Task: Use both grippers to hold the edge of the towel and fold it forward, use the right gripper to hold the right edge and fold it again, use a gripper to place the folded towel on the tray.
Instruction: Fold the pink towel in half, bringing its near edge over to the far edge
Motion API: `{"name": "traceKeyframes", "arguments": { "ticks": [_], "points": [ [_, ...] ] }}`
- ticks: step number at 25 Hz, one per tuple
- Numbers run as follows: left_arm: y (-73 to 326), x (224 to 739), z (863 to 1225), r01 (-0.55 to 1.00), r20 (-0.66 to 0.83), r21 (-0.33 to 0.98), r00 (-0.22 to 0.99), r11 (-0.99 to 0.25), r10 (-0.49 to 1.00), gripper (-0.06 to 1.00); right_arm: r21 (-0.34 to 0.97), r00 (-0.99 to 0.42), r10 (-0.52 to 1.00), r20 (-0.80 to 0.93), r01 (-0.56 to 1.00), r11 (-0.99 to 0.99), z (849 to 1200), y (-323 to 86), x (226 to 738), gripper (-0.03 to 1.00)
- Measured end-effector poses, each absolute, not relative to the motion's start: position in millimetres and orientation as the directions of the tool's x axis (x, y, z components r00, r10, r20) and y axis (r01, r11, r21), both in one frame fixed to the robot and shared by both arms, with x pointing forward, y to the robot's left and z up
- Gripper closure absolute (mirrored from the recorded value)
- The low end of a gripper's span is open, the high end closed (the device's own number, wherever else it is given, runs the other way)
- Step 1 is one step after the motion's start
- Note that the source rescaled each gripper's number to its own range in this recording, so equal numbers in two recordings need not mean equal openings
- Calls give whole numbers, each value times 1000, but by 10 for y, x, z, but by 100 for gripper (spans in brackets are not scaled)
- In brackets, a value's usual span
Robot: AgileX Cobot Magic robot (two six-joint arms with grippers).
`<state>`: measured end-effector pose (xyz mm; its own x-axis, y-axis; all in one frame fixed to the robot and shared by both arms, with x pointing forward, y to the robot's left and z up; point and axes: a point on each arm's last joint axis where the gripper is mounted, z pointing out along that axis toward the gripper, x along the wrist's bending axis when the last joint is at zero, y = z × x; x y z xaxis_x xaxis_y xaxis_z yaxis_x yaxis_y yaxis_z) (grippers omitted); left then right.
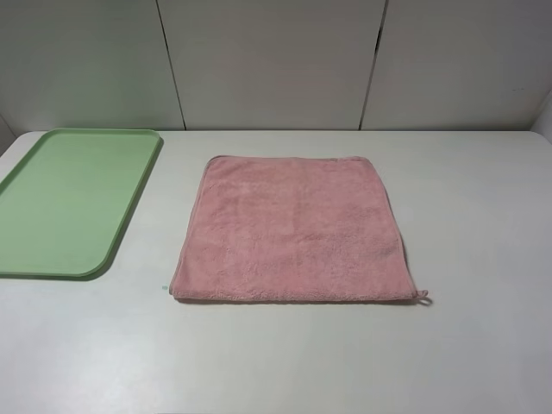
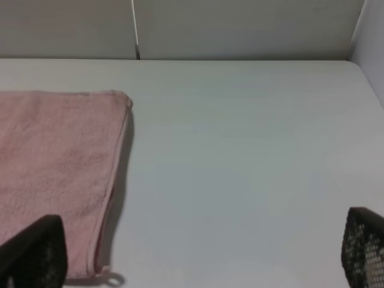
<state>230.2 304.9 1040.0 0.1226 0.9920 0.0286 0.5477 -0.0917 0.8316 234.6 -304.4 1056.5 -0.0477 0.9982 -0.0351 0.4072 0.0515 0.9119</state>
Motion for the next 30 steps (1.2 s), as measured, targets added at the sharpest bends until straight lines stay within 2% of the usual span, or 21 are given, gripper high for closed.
{"name": "traceKeyframes", "arguments": {
  "ticks": [30],
  "points": [
    [3054, 2264, 10477, 530, 22, 844, 118, -82, 993, -5, 911, -51, 998, -43, 408, 60, 10591, -3043, 2357, -3]
  ]
}}
